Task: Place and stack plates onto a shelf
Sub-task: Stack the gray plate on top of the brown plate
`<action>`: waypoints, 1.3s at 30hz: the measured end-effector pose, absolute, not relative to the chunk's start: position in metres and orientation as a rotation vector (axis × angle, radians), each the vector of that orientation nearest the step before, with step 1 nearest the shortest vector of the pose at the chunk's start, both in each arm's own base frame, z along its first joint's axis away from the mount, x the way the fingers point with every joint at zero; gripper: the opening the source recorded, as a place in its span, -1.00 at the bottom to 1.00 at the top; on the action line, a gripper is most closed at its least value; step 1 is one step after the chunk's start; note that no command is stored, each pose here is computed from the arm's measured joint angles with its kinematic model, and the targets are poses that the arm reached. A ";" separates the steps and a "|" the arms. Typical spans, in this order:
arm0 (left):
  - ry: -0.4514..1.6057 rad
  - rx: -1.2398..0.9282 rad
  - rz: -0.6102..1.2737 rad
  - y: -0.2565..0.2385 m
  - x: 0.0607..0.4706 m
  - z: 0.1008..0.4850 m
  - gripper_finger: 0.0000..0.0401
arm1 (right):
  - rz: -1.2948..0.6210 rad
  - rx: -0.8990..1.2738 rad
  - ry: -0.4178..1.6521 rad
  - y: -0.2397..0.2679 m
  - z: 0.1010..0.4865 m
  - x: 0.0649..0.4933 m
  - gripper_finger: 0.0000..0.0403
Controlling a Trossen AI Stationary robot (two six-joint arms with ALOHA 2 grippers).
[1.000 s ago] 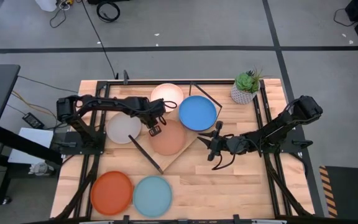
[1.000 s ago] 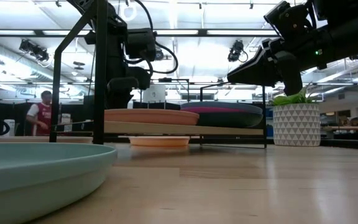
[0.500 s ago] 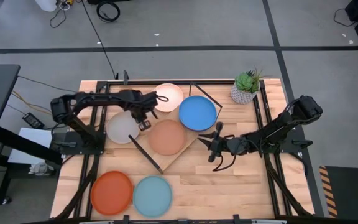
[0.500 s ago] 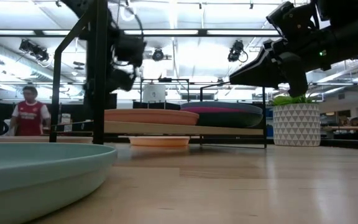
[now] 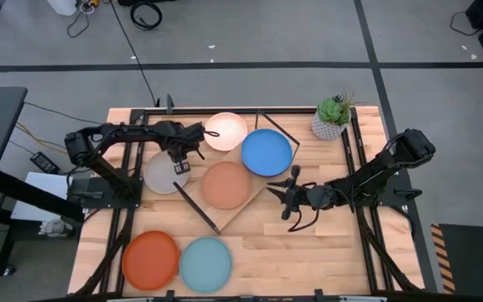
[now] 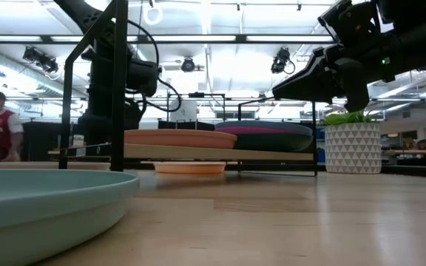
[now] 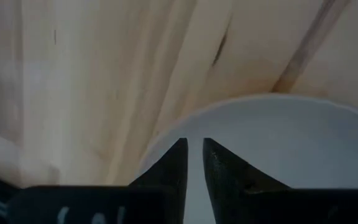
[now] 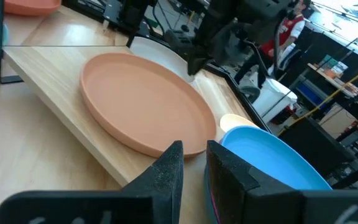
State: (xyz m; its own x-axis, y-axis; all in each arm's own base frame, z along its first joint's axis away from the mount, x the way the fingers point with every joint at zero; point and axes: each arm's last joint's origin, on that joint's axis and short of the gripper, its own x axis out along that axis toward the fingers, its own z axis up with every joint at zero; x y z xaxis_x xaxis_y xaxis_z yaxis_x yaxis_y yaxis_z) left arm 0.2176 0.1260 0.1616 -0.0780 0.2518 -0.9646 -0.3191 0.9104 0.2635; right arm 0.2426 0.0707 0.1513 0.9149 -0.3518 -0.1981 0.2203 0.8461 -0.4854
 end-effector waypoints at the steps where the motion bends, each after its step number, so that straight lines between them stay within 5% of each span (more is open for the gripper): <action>1: 1.574 -0.027 0.464 0.126 0.218 0.160 -0.67 | -0.303 -0.474 0.286 0.071 0.151 0.243 -0.62; 10: 1.625 0.113 0.347 0.125 0.213 0.150 -0.03 | -0.301 -0.486 0.287 0.071 0.151 0.243 -0.62; 15: 1.617 0.247 0.231 0.125 0.213 0.145 0.06 | -0.293 -0.486 0.287 0.071 0.151 0.243 -0.62; 22: 1.623 0.346 0.138 0.126 0.206 0.135 -0.20 | -0.276 -0.484 0.284 0.071 0.151 0.243 -0.62; 31: 1.664 0.444 0.146 0.128 0.206 0.135 -0.91 | -0.278 -0.479 0.275 0.072 0.152 0.243 -0.62; 39: 1.705 0.530 0.218 0.132 0.206 0.145 -0.92 | -0.277 -0.482 0.275 0.072 0.152 0.243 -0.62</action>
State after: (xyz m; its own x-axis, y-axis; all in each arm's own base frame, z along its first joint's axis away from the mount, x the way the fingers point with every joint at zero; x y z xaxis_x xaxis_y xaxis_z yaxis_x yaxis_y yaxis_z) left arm 0.2064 0.1323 0.1453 -0.1191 0.4605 -0.8796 0.2243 0.8755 0.4280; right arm 0.2432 0.0716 0.1524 0.9262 -0.3239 -0.1929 0.1956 0.8504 -0.4884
